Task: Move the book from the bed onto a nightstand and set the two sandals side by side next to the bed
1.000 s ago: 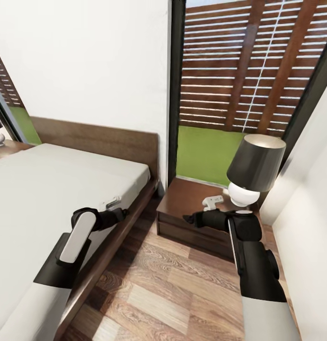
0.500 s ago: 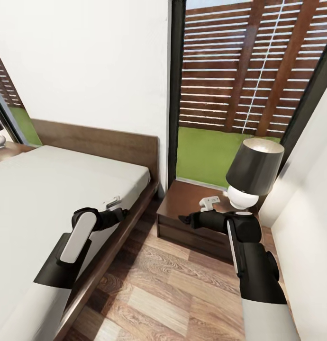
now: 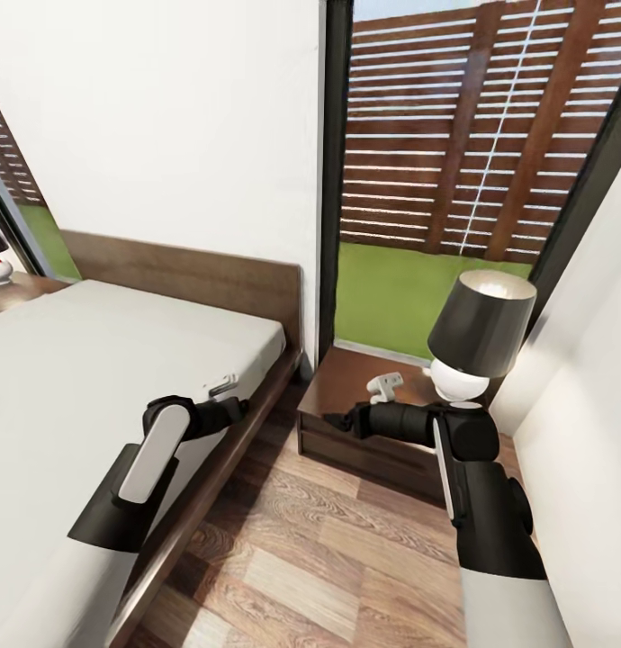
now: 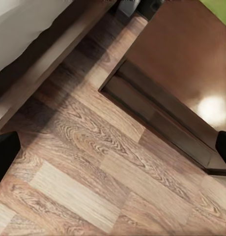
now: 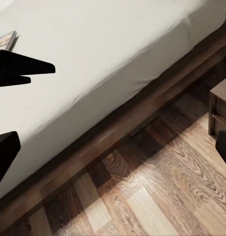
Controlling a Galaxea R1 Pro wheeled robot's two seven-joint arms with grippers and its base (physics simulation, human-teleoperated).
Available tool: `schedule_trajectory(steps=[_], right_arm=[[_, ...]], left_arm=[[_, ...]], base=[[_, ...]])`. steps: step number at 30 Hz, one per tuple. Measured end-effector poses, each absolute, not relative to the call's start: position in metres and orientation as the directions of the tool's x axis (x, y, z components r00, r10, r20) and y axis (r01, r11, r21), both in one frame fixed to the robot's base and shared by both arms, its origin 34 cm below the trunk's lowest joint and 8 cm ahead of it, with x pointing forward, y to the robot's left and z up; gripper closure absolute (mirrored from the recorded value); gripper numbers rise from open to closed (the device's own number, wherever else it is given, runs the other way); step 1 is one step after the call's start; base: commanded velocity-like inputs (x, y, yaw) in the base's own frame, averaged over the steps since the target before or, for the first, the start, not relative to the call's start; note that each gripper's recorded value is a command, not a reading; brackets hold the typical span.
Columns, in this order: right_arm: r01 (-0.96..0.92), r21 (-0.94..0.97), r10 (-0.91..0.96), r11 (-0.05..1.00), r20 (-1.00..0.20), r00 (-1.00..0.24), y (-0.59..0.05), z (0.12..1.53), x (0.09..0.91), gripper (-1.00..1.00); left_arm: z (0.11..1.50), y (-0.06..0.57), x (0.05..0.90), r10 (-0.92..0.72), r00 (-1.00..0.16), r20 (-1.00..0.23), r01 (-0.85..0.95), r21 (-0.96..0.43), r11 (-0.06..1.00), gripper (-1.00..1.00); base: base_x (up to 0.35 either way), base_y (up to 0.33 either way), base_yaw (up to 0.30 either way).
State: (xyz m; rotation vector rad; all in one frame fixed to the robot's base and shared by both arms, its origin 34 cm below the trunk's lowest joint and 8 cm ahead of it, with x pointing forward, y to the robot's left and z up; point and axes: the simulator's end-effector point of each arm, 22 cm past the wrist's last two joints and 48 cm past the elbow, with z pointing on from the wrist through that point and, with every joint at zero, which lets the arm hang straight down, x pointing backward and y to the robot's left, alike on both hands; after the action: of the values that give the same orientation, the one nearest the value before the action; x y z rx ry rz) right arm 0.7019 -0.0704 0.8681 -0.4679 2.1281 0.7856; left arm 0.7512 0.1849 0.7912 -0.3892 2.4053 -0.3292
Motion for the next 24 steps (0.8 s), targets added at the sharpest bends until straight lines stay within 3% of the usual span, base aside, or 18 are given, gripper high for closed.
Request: schedule_trajectory(steps=[9,24], right_arm=[[-0.556,0.366,-0.063,0.746,-0.792,-0.607,-0.070,0.886,0.704,-1.00],[-0.527,0.340,-0.066,0.779,-0.791,-0.608,-0.078,0.910,0.712,-1.00]], left_arm=[[0.810,0.188,0.750,-0.382,-0.730,-0.567,-0.193,-0.364,0.911,-1.00],[0.834,0.258,0.738,-0.469,-0.693,-0.547,-0.286,-0.388,0.876,-1.00]], base=[[0.000,0.000,0.039],[0.000,0.000,0.240]])
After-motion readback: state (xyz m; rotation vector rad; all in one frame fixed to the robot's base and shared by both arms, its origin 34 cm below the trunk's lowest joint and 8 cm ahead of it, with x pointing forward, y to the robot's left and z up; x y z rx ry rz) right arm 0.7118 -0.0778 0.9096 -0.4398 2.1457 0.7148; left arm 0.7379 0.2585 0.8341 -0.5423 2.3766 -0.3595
